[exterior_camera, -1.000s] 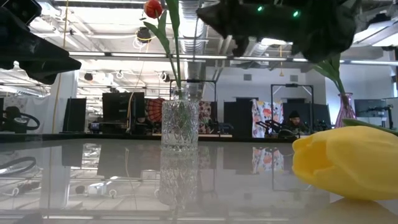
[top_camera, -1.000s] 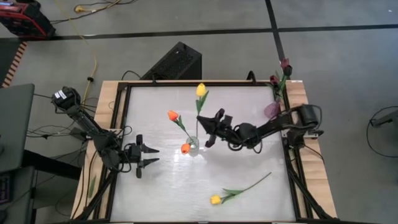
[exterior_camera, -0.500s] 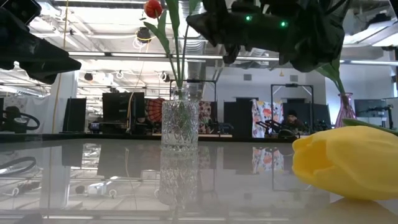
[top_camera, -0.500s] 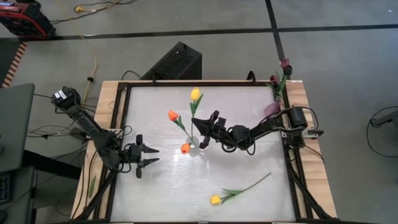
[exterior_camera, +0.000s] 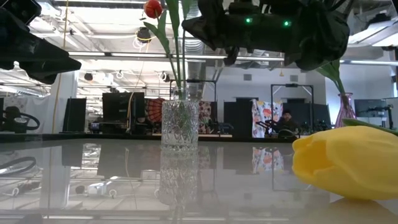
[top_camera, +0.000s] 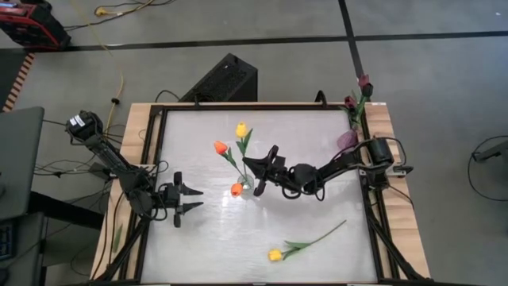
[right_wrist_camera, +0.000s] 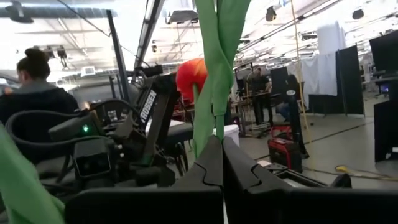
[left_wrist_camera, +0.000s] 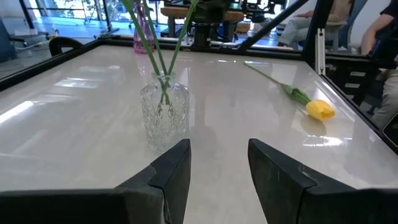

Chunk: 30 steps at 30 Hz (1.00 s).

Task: Sort flowers into vase by color
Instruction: Put the top yellow flower into the transparent vase, then put the yellow flower into the transparent vase

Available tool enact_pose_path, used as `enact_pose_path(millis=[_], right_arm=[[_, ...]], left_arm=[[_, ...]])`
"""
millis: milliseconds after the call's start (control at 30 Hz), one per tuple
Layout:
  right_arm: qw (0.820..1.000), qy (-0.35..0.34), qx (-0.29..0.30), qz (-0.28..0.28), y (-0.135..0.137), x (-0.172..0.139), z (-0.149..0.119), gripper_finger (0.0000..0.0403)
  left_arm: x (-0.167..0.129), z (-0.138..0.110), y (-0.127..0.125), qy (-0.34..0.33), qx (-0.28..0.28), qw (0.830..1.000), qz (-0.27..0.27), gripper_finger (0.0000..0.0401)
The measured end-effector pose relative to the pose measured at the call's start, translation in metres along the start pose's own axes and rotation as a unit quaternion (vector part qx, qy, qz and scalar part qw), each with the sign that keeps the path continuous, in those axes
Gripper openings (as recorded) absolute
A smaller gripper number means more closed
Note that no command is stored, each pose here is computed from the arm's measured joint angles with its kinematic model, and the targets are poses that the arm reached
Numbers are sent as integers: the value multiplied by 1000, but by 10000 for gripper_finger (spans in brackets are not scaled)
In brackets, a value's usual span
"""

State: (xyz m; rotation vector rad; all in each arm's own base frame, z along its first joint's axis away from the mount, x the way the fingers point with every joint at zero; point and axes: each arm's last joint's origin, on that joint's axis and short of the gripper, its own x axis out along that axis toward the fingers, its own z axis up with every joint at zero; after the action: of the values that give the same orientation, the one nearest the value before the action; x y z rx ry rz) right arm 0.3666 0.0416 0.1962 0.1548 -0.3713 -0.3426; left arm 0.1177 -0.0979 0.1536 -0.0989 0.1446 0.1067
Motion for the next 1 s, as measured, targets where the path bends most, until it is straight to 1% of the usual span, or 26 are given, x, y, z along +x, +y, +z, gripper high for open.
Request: enact_pose_path(millis=[33, 100, 233, 367, 467, 567, 633, 733, 833, 933, 1000], right_arm=[[1000, 1, -6, 0, 0, 0, 0, 17], [1000, 1, -16, 1, 1, 0, 0, 31], [1000, 2, -24, 3, 2, -1, 0, 84], [997, 3, -72, 6, 4, -2, -1, 127], [993, 20, -112, 10, 8, -5, -4, 154], [989, 65, -136, 6, 13, -7, -4, 175], [985, 106, -133, 7, 14, -8, 2, 185], [978, 174, -111, -3, 11, -11, 15, 194], [966, 240, -97, -14, 7, -18, 33, 198], [951, 303, -63, 3, 2, -30, 55, 198], [937, 346, -32, 34, 0, -40, 68, 198]], left_arm=[[0, 0, 0, 0, -1, 1000, 0, 149], [0, 0, 0, 0, -2, 1000, 0, 149], [0, 0, 0, 0, -2, 1000, 0, 149], [0, 0, 0, 0, -2, 1000, 0, 149], [0, 0, 0, 1, -2, 1000, -2, 149], [0, 0, 0, 1, -2, 1000, -5, 149], [0, 0, 0, 1, -2, 1000, -5, 149], [0, 0, 0, 1, -2, 1000, -5, 149], [0, 0, 0, 1, -1, 1000, -5, 149], [0, 0, 0, 1, -1, 1000, -4, 149], [0, 0, 0, 1, -2, 1000, -5, 149]])
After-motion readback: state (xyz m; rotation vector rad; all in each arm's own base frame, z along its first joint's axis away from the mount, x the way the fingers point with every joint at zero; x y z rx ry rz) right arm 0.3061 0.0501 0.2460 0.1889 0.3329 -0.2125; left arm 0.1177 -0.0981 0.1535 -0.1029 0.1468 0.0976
